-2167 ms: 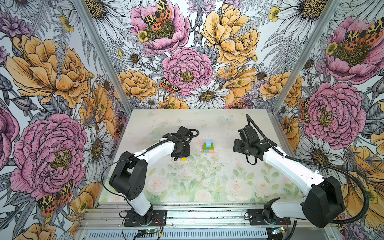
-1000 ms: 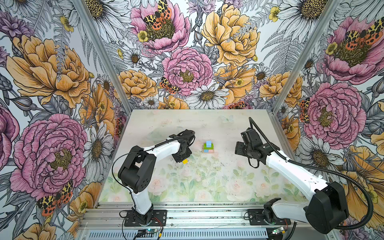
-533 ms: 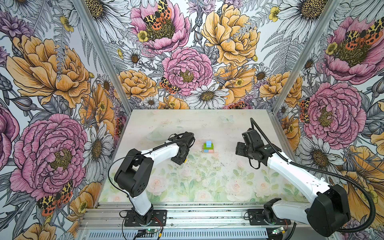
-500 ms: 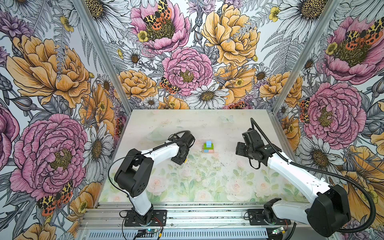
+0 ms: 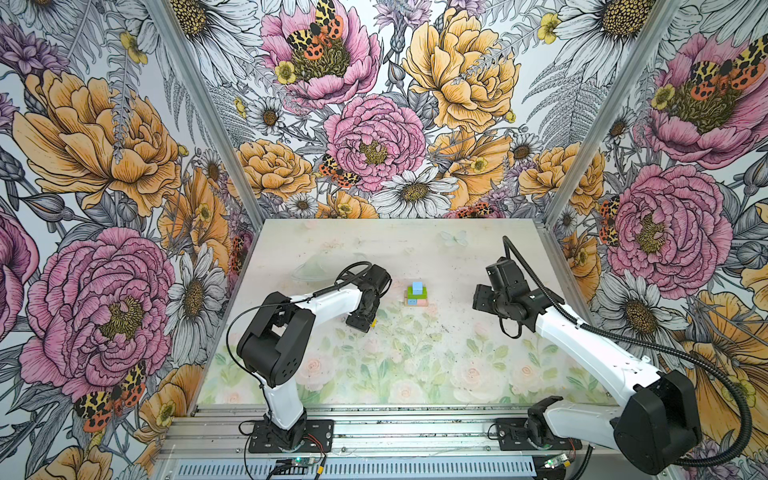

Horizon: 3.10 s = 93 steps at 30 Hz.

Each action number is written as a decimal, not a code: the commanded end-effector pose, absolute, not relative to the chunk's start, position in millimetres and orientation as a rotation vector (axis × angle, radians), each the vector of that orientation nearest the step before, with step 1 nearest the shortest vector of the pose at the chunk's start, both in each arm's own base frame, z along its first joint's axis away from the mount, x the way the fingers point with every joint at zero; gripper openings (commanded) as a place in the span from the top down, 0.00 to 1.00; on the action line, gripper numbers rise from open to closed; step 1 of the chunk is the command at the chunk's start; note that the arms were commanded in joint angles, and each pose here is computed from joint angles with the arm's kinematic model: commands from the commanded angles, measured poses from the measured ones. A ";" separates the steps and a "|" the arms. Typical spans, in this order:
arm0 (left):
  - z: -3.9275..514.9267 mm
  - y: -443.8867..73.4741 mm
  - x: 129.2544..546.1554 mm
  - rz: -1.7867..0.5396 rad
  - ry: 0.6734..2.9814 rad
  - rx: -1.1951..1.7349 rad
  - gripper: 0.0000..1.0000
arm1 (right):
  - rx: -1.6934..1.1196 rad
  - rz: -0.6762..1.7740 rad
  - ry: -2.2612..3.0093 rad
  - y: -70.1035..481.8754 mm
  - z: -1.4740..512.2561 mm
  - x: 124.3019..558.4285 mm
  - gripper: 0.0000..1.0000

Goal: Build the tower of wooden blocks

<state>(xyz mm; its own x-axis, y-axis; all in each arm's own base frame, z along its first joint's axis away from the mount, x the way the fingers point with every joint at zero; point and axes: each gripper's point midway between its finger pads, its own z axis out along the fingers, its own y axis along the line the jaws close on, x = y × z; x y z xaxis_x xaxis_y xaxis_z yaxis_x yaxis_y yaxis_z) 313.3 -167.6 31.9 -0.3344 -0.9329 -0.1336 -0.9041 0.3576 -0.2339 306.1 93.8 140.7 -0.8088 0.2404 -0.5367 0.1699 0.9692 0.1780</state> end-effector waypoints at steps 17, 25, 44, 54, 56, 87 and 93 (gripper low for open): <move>216.6 -135.3 347.7 -0.217 2.282 -0.537 0.44 | 0.292 0.209 2.506 95.7 150.0 307.9 0.32; 251.8 -181.8 315.1 -0.345 2.354 0.336 0.42 | 0.260 0.206 2.516 96.6 152.2 306.6 0.33; 147.0 -168.4 272.8 0.125 2.293 1.401 0.34 | 0.224 0.222 2.541 102.9 148.3 309.6 0.32; 91.1 -174.6 272.5 0.141 2.236 1.629 0.36 | 0.216 0.208 2.546 101.1 145.4 308.9 0.32; 88.8 -176.0 278.9 0.140 2.189 1.621 0.35 | 0.213 0.206 2.550 101.6 144.4 309.4 0.32; 52.7 -199.5 310.6 -0.045 2.149 1.655 0.45 | 0.226 0.197 2.554 92.1 140.8 307.0 0.31; 48.2 -194.9 310.2 -0.050 2.177 1.646 0.48 | 0.225 0.201 2.558 92.6 139.1 307.3 0.31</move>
<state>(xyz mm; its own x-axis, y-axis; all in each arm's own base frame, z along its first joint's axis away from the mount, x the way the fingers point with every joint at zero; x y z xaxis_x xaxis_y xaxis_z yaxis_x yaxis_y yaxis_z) 303.4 -188.3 43.8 -0.2208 0.9280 -0.3000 0.9293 0.2935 0.2242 306.4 92.7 133.3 -0.8378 0.2101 -0.5039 0.1339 0.9739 0.1835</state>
